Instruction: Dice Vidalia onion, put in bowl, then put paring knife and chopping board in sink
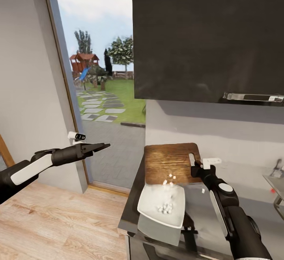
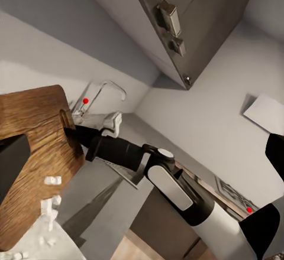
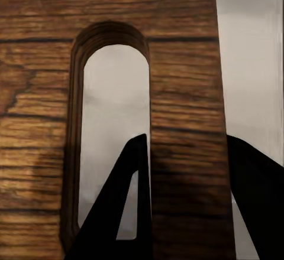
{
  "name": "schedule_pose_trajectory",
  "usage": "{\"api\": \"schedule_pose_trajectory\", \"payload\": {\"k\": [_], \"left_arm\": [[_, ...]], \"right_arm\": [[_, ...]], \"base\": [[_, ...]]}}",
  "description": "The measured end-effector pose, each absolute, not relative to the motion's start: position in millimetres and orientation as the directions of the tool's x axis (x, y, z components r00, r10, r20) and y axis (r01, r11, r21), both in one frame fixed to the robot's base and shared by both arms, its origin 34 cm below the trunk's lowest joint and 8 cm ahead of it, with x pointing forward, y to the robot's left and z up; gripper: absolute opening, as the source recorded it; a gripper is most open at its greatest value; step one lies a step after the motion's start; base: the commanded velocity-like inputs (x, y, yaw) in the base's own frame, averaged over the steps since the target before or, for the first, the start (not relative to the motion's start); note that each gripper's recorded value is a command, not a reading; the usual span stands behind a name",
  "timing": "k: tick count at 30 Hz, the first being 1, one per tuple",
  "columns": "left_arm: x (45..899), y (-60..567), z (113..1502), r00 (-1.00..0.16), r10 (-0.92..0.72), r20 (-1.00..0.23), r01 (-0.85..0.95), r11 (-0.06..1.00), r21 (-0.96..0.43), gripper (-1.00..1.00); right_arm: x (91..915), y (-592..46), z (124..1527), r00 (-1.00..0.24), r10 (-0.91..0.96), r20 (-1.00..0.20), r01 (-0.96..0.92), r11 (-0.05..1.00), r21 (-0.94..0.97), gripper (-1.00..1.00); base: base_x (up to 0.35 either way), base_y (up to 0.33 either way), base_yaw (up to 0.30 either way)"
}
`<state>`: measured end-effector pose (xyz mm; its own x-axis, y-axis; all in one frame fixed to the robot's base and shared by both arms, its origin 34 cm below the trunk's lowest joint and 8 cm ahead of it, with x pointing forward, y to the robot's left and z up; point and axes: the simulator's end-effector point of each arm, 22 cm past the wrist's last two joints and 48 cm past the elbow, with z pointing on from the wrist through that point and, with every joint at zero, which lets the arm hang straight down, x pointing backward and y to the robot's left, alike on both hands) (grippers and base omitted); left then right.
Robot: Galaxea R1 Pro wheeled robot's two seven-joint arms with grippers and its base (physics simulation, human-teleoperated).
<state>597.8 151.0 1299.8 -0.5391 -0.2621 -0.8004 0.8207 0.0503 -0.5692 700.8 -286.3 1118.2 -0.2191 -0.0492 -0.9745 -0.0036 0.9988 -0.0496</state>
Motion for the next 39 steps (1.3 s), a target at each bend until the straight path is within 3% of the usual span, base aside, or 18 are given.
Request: {"api": "schedule_pose_trajectory", "payload": {"k": [18, 28, 35, 39], "left_arm": [[600, 152, 1298, -0.541, -0.265, -0.798, 0.818, 0.056, -0.572, 1.00], [599, 149, 1298, -0.530, -0.262, -0.806, 0.826, 0.054, -0.561, 1.00], [599, 148, 1298, -0.524, -0.259, -0.811, 0.830, 0.057, -0.554, 1.00], [600, 149, 1297, -0.524, -0.259, -0.811, 0.830, 0.058, -0.555, 1.00]], "right_arm": [[696, -286, 1140, -0.052, -0.070, -0.996, 0.003, 0.998, -0.070, -1.00], [685, -295, 1140, -0.037, -0.077, -0.996, 0.042, 0.996, -0.078, -1.00], [673, -320, 1139, -0.178, -0.032, -0.984, 0.087, 0.995, -0.048, -1.00], [658, -347, 1109, -0.327, 0.040, -0.944, 0.126, 0.992, -0.001, -1.00]], "base": [[0.000, 0.000, 0.000], [-0.085, -0.043, 0.000], [-0.275, -0.194, 0.000], [-0.288, -0.176, 0.000]]}}
